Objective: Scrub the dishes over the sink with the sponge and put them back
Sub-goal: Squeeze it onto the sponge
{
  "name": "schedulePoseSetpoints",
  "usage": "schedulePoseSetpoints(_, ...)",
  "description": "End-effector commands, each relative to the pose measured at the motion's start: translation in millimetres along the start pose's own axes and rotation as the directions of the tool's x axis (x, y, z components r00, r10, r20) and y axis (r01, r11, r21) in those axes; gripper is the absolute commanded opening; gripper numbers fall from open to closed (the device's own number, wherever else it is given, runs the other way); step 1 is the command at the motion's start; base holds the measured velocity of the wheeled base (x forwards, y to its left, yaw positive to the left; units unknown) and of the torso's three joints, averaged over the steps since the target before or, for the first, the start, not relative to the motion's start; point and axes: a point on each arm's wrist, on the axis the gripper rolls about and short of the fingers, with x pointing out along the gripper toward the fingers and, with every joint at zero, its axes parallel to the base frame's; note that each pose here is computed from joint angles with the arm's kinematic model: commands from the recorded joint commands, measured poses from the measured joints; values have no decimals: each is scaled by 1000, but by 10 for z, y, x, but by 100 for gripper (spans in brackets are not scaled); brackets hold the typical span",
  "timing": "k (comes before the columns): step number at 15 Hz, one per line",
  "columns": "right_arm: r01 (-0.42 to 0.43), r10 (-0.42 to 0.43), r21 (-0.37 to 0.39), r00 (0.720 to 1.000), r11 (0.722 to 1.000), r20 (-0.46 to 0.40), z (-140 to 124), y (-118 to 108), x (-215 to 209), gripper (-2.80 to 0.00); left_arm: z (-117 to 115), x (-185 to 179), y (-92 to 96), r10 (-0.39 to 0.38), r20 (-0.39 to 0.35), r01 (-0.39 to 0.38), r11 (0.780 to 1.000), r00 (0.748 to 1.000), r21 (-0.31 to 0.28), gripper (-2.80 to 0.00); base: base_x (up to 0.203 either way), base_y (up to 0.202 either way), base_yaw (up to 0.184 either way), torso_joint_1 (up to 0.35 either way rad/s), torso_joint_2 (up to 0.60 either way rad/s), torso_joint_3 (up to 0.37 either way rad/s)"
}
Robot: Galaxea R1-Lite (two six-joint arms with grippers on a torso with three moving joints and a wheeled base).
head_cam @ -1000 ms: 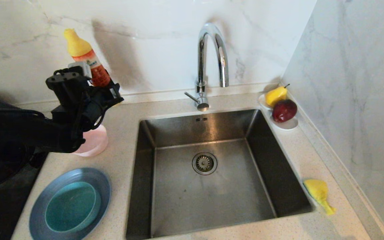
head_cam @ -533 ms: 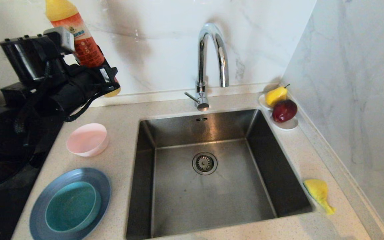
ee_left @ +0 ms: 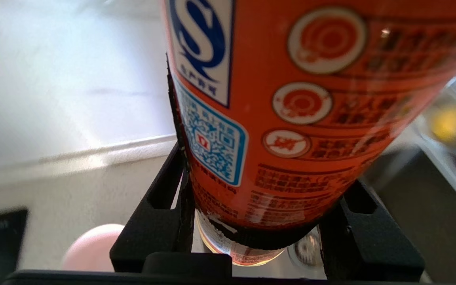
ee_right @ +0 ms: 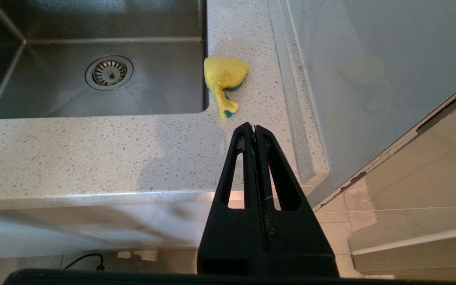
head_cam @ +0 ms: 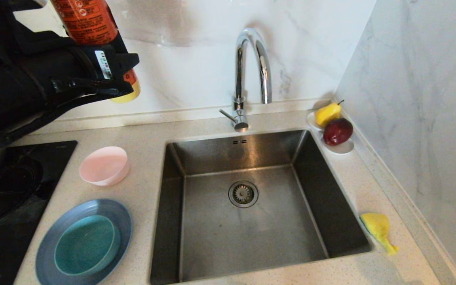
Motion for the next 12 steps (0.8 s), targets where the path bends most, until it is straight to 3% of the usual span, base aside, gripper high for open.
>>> schedulePoseSetpoints(1, -1, 1, 0, 1000, 1000, 1, 1, 0, 0, -280, 214, -280, -82, -88, 43, 87, 996, 995, 14, -280, 0, 0, 0, 0, 0, 0)
schedulePoseSetpoints(7, -1, 1, 0, 1000, 1000, 0, -1, 0, 0, -280, 451, -461, -404, -266, 58, 266, 964, 962, 15, -280, 0, 0, 0, 0, 0, 0)
schedulePoseSetpoints(12, -1, 1, -1, 1000, 1000, 1, 0, 0, 0, -280, 619, -266, -756, -338, 85, 337, 941, 937, 22, -280, 0, 0, 0, 0, 0, 0)
